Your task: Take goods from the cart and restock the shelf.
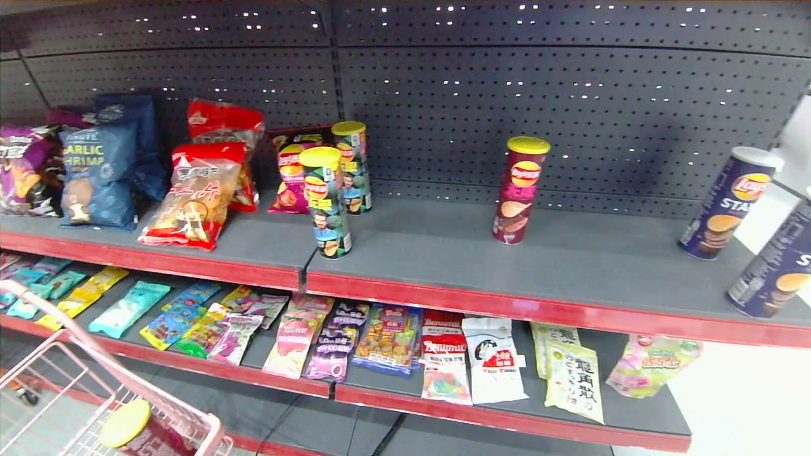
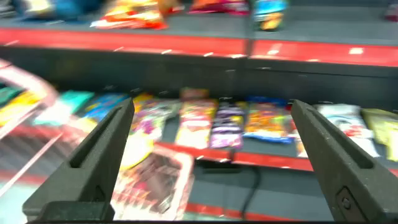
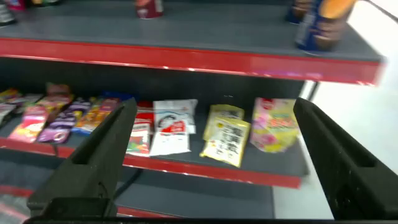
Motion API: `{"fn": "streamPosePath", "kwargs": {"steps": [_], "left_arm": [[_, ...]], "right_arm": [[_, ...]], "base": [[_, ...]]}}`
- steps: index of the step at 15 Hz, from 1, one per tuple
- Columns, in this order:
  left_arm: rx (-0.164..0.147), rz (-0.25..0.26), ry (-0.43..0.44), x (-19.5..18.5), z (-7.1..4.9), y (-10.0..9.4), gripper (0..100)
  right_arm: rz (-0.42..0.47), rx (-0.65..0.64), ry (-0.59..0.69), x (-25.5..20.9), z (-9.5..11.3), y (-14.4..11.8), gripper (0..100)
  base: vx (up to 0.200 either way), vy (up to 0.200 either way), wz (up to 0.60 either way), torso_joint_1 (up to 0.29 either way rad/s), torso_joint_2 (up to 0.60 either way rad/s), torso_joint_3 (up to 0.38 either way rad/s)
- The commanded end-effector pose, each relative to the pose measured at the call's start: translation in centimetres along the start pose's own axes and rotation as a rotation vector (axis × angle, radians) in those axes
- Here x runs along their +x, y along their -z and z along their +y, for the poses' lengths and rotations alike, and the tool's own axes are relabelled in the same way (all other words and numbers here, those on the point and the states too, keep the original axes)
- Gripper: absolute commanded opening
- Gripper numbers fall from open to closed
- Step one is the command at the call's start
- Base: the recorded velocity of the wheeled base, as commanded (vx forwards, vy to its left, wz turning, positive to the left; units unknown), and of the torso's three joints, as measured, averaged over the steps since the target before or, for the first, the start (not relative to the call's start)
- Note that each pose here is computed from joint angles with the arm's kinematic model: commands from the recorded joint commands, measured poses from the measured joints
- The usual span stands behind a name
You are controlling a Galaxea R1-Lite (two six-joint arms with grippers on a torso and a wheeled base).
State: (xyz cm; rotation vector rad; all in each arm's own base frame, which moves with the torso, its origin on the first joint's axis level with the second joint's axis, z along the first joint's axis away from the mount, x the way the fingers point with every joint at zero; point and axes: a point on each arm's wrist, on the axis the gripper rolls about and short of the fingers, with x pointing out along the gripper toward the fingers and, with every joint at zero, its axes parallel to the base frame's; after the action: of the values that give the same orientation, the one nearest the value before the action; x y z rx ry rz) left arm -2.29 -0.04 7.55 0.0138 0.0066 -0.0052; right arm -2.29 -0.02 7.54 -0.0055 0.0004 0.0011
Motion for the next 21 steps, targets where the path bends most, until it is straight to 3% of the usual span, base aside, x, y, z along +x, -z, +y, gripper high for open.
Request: {"fn": "streamPosePath", "kwargs": {"steps": [1, 7, 13, 21], "left_arm": [[0.0, 0.0, -0.001, -0.01, 0.0, -0.01, 100], [0.0, 0.001, 0.0, 0.01, 0.0, 0.04, 100], [0.0, 0.0, -0.001, -0.01, 0.0, -0.01, 100], [0.0, 0.001, 0.0, 0.01, 0.0, 0.04, 100]], "right_arm": [[0.0, -0.001, 0.0, 0.0, 0.0, -0.03, 100], [0.001, -0.001, 0.0, 0.01, 0.0, 0.01, 100], [0.001, 0.001, 0.001, 0.01, 0.0, 0.01, 100], [0.001, 0.001, 0.001, 0.01, 0.0, 0.01, 100]], "base": [[0.0, 0.0, 0.6, 0.002, 0.01, 0.007], [0.0, 0.0, 0.6, 0.003, 0.0, 0.002], [0.0, 0.0, 0.0, -0.01, 0.02, 0.016], [0.0, 0.0, 0.0, -0.143, 0.34, 0.19]]}}
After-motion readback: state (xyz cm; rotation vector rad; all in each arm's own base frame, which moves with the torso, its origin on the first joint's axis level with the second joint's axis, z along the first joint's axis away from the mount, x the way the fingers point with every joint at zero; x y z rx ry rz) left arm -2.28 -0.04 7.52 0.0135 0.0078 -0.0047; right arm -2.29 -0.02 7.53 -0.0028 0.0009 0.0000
